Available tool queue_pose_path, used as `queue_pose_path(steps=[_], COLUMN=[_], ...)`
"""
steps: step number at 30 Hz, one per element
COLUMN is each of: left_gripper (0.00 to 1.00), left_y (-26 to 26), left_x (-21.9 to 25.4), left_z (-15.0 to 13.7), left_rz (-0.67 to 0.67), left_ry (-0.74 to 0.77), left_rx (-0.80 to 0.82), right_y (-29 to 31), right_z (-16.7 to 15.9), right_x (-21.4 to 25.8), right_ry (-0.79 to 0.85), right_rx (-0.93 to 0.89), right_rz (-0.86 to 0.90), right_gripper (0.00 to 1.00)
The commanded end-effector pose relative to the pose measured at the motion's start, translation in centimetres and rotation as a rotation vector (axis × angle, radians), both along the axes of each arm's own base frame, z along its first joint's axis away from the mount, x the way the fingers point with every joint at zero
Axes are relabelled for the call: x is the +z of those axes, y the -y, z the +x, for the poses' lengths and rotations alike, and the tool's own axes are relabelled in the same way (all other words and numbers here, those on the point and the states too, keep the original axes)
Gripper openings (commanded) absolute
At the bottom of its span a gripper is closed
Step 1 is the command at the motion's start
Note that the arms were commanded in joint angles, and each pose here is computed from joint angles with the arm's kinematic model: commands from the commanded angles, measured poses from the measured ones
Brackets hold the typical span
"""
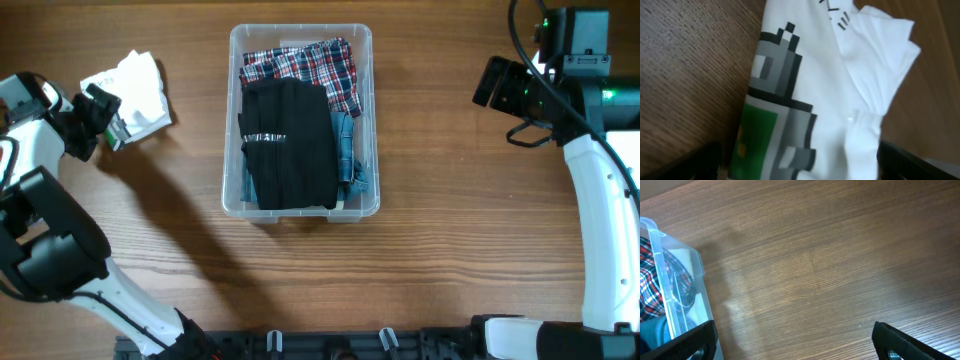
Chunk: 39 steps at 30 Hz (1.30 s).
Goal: Pack container
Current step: 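Release the garment and move the left gripper to the white T-shirt, then lower the left gripper onto the white T-shirt's edge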
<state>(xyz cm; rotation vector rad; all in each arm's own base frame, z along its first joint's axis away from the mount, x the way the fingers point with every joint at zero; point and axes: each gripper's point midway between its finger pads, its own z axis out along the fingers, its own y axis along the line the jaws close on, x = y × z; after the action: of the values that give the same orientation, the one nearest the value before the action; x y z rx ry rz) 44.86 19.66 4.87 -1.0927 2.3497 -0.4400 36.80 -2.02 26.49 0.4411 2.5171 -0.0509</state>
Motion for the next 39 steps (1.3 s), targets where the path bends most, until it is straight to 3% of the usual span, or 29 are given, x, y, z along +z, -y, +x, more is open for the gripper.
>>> queue_pose_path(steps=[1,20,26,39], left_gripper=[1.00,1.00,0.80,0.77], left_y=[0.4,0.3,1.0,2.0], left_x=[-1.5,-6.7,-6.4,-6.7], left_z=[0.4,0.3,0.6,0.3], left_rz=[0.017,0.002,-0.030,-0.044], left_ry=[0.002,-0.058,-0.039,-0.065], left_rx=[-0.064,-0.067,-0.087,-0.103], right_y=[0.2,0.2,0.2,0.2], right_z=[0.2,0.2,0.2,0.2], right_x=[0.1,0.1,0.1,0.1], right_ry=[0.002,0.002,0.003,0.002], right_rx=[-0.001,-0.001,-0.001,-0.001], right_rz=[-0.016,-0.016,-0.016,-0.016], right_gripper=[1.00,1.00,1.00,1.00])
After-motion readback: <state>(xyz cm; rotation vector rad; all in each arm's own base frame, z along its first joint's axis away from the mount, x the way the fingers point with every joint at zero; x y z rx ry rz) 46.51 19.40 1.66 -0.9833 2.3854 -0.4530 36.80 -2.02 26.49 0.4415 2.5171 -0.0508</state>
